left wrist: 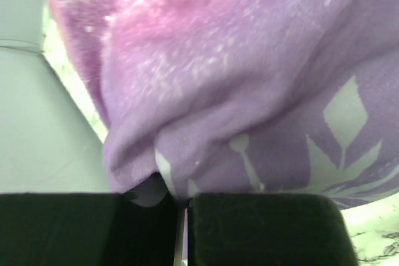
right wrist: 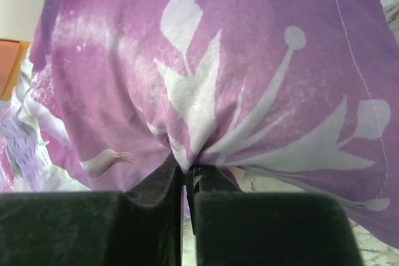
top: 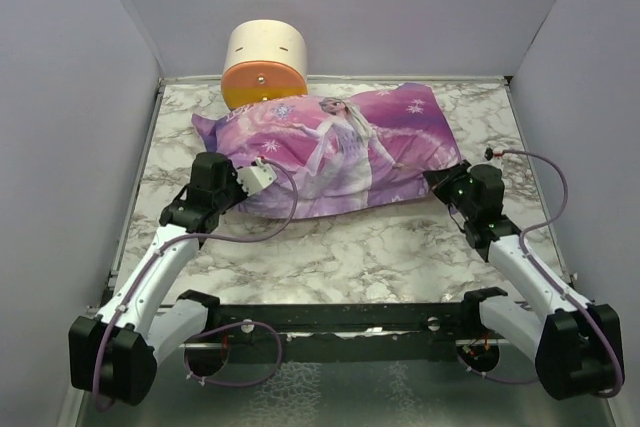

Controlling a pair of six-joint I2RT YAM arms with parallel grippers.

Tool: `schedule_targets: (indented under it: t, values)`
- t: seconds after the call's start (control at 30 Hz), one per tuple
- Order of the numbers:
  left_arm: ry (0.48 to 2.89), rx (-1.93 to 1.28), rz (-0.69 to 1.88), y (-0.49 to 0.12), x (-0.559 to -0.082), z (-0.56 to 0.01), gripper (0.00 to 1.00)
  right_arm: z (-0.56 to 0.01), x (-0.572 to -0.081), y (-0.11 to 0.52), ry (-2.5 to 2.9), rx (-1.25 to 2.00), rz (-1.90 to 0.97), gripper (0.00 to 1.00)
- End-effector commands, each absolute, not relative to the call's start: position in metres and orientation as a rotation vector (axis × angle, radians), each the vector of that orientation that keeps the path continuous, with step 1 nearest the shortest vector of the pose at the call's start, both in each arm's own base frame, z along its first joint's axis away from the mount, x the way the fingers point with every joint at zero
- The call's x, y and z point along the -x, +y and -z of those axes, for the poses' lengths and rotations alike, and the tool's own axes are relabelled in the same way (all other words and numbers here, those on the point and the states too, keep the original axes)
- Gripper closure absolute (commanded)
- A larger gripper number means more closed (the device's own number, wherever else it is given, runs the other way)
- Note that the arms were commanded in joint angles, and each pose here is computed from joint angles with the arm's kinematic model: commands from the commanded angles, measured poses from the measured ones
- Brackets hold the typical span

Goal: Remove the pillowcase from the pillow

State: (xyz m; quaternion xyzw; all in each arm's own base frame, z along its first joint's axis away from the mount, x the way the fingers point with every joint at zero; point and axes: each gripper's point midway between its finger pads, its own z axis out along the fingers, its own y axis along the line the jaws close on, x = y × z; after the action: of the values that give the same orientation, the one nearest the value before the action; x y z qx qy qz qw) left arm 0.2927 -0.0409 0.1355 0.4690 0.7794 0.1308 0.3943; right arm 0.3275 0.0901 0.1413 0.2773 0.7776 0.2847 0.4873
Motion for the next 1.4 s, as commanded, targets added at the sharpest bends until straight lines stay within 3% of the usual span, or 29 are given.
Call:
schedule_targets:
  t: [0.0,0.27,0.47,0.67,0.8,0.9,0.97,1.03,1.07,1.1,1.2,1.37]
  values:
    - [1.853,-1.060,-0.342,-0.046,-0.307,-0.204,1.00,-0.197,-0.332,0.084,1.763,-0.610,-0.670,0.99]
    - [1.732,-0.988,-0.329,-0.047,-0.288,-0.290,1.00,-0.269,-0.282,0.043,1.610,-0.668,-0.536,0.99]
    - [1.599,-0.953,-0.326,-0.047,-0.263,-0.375,1.00,-0.371,-0.227,0.013,1.349,-0.672,-0.520,0.99]
    - [1.509,-0.941,-0.268,-0.055,-0.244,-0.446,1.00,-0.423,-0.228,0.011,1.359,-0.678,-0.505,0.99]
    - [1.554,-0.938,-0.234,-0.063,-0.267,-0.433,1.00,-0.411,-0.272,0.026,1.465,-0.670,-0.496,0.99]
    - [1.695,-0.973,-0.223,-0.067,-0.304,-0.364,1.00,-0.372,-0.319,0.039,1.602,-0.675,-0.468,0.99]
    - [1.771,-0.985,-0.247,-0.067,-0.330,-0.316,0.89,-0.338,-0.349,0.043,1.682,-0.693,-0.424,0.99]
    - [1.809,-0.955,-0.307,-0.063,-0.358,-0.289,0.60,-0.304,-0.376,0.041,1.757,-0.718,-0.347,0.99]
    - [1.833,-0.933,-0.334,-0.060,-0.371,-0.281,0.47,-0.290,-0.388,0.040,1.793,-0.722,-0.302,0.96]
    - [1.858,-0.906,-0.349,-0.057,-0.382,-0.277,0.41,-0.278,-0.398,0.039,1.832,-0.720,-0.262,0.91]
    - [1.896,-0.790,-0.289,-0.050,-0.402,-0.297,0.25,-0.284,-0.421,0.044,1.873,-0.682,-0.234,0.49]
    - [1.846,-0.734,-0.204,-0.046,-0.389,-0.338,0.20,-0.340,-0.431,0.047,1.762,-0.597,-0.261,0.07]
